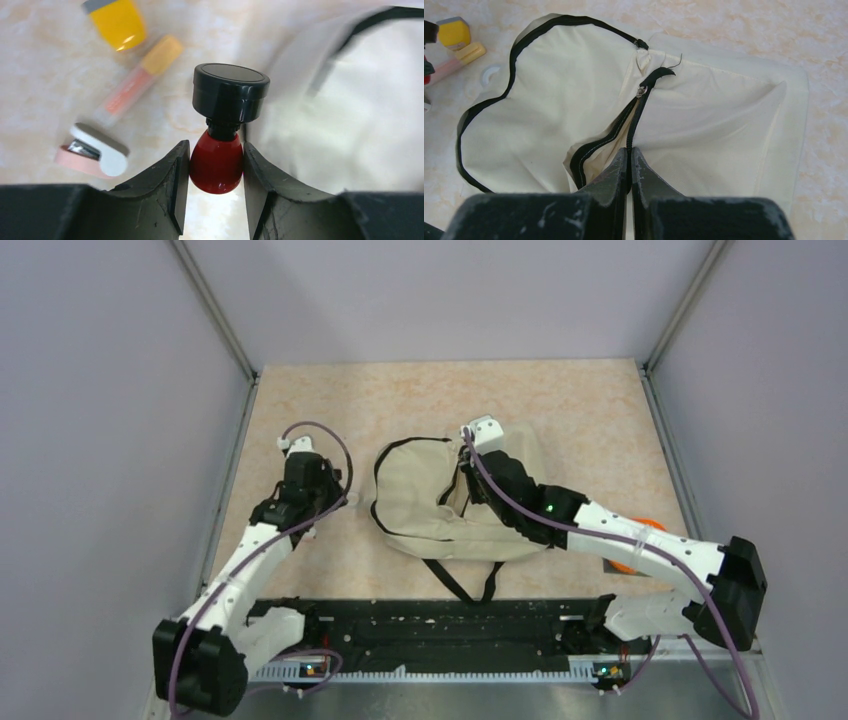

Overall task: Pack the student bag
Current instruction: Pick up the stationery from the center of the board, then place the stationery in the student bag.

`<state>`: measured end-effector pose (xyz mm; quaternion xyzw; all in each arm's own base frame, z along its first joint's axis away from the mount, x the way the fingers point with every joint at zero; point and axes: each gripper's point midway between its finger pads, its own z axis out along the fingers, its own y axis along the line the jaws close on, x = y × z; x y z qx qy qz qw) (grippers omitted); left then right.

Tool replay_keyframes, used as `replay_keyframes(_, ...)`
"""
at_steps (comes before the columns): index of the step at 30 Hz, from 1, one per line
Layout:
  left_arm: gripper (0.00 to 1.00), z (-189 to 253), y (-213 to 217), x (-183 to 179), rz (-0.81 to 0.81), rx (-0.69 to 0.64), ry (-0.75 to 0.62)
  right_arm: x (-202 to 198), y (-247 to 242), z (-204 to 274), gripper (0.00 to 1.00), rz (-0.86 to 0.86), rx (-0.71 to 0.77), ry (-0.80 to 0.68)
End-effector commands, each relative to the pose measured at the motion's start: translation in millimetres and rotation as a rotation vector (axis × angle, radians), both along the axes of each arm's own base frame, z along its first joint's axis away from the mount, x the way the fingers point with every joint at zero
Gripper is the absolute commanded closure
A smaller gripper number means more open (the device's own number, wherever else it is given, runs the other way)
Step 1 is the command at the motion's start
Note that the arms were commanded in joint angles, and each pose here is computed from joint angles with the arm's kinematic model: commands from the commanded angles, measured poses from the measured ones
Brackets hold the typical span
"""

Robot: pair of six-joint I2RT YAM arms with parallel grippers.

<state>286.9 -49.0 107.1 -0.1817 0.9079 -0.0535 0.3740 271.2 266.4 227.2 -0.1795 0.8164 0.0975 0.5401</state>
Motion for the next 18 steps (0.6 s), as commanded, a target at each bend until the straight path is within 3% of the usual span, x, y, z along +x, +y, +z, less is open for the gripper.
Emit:
replay_keyframes(1, 0.73, 63.9, -52.7, -9.8, -0.26, -0.124, -0.197, 3.6, 3.8, 44.4, 1.0, 0.005, 0.136, -0.082)
replay_keyframes(4, 0.73, 91.3, -102.6, -31.5, -0.493, -0.23, -0.244, 2.0, 7.0, 47.1, 1.0, 0.024, 0.152, -0.085)
replay_keyframes(10, 0.72, 102.3, -195.5, -91.4, -0.929, -0.412, -0.199, 1.0, 9.8, 51.6, 1.0, 0.035, 0.168, -0.083)
replay_keyframes(14, 0.72, 104.0, -228.7, -106.5, -1.062, -0.49, -0.182, -1.2, 13.2, 54.0, 1.0, 0.053, 0.184, -0.078)
replay_keyframes(18, 0.73, 101.9, -247.0, -97.0, -1.073, -0.493, -0.155, -3.3, 16.4, 55.1, 1.0, 0.068, 0.198, -0.072)
